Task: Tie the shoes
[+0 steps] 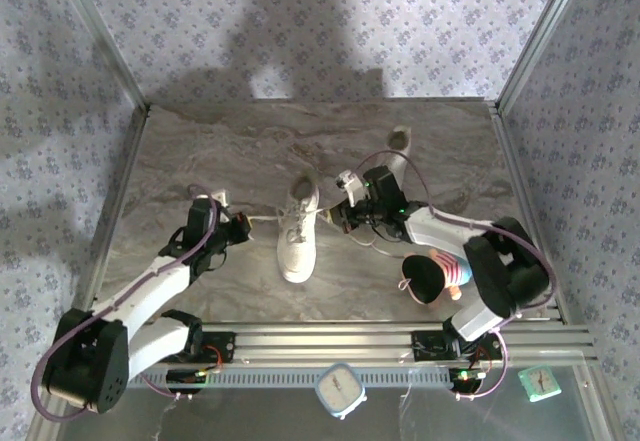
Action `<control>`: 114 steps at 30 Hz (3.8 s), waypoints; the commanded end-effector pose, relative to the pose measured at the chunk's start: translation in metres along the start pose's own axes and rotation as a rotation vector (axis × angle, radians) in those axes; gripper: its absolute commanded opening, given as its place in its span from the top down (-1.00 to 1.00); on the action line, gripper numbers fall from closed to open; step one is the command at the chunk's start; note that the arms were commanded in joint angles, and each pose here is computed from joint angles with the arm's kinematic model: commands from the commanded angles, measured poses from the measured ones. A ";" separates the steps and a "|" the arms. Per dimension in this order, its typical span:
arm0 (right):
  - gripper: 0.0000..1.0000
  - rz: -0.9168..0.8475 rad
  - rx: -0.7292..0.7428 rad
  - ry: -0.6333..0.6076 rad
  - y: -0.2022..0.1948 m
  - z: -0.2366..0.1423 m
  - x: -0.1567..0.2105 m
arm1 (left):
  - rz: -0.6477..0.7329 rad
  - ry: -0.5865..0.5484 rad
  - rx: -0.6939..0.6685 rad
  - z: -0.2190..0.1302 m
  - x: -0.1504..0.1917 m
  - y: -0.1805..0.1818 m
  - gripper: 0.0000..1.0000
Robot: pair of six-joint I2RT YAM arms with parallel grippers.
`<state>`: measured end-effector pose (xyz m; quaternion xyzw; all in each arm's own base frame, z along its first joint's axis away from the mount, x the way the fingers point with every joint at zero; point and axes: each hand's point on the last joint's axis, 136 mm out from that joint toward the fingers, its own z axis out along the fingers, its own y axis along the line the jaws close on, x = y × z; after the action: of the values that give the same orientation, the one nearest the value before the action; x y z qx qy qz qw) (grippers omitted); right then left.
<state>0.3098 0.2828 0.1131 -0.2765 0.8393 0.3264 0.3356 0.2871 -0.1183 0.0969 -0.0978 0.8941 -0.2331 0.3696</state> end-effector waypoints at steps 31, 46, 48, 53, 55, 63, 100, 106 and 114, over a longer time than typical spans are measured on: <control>1.00 0.218 0.735 -0.333 -0.072 -0.202 -0.012 | 0.063 -0.366 -0.037 -0.102 -0.103 -0.028 1.00; 1.00 -0.261 0.101 -0.486 0.122 -0.219 -0.136 | 0.315 -0.391 0.353 -0.164 -0.097 -0.130 1.00; 1.00 -0.332 0.075 -0.492 0.146 -0.218 -0.151 | 0.351 -0.399 0.375 -0.172 -0.095 -0.138 1.00; 1.00 -0.420 0.023 -0.502 0.184 -0.211 -0.185 | 0.393 -0.407 0.379 -0.186 -0.095 -0.144 1.00; 1.00 -0.438 0.012 -0.482 0.192 -0.201 -0.190 | 0.397 -0.410 0.383 -0.190 -0.095 -0.144 1.00; 1.00 -0.436 0.012 -0.358 0.194 -0.146 -0.182 | 0.424 -0.452 0.475 -0.218 -0.094 -0.156 1.00; 1.00 -0.352 0.041 -0.232 0.197 -0.065 -0.214 | 0.414 -0.476 0.591 -0.234 -0.079 -0.161 1.00; 1.00 -0.318 0.065 -0.166 0.178 -0.073 -0.167 | 0.386 -0.532 0.522 -0.237 -0.089 -0.149 1.00; 1.00 -0.335 0.011 -0.088 0.177 -0.082 -0.113 | 0.425 -0.493 0.484 -0.215 -0.098 -0.160 1.00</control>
<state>0.2412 0.3631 0.3080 -0.3878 0.7752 0.2547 0.4286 0.2008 -0.1466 0.3490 0.1187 0.7154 -0.3264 0.6063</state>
